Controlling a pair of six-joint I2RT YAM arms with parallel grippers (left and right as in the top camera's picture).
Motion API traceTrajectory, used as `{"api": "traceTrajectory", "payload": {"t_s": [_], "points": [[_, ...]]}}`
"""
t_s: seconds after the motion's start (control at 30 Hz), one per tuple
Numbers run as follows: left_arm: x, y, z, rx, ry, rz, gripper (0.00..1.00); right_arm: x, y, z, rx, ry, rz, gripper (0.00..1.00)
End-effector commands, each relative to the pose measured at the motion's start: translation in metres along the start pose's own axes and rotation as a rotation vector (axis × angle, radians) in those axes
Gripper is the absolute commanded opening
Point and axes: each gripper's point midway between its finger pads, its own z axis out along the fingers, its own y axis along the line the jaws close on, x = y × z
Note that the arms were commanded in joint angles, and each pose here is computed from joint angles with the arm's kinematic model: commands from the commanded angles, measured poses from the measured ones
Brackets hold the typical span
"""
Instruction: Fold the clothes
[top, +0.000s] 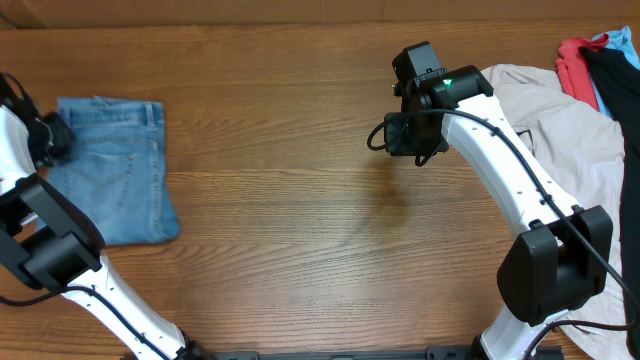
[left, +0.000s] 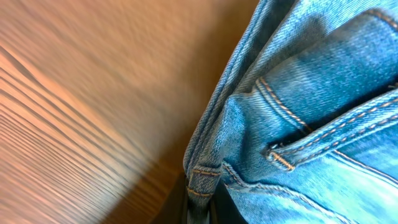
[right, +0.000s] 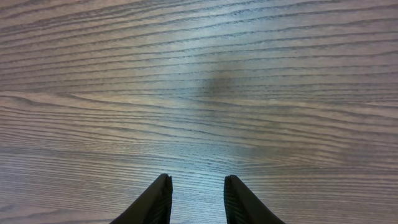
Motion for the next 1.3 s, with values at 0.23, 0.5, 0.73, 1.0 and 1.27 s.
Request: {"api": "traceTrajectory", "payload": {"t_s": [0.23,0.5,0.73,1.0,1.27], "points": [[-0.07,0.011,-0.094,-0.044,-0.247,-0.026,1.0,-0.001,-0.002,-0.006,0.008,-0.007,0.01,0.31],[-0.035,-0.034,-0.09,0.132,-0.105,-0.006,1.0,0.003,-0.003,-0.006,0.014,0.009,0.011,0.31],[0.023,-0.104,-0.088,0.188,0.083,0.119,1.0,0.001,-0.002,-0.006,0.01,-0.001,0.011,0.31],[0.121,-0.156,-0.055,0.111,0.349,0.301,1.0,0.0,-0.002,-0.006,0.009,-0.003,0.01,0.32],[0.193,-0.121,-0.019,-0.123,0.541,0.283,1.0,0.003,-0.003,-0.006,0.013,0.008,0.01,0.32]]}}
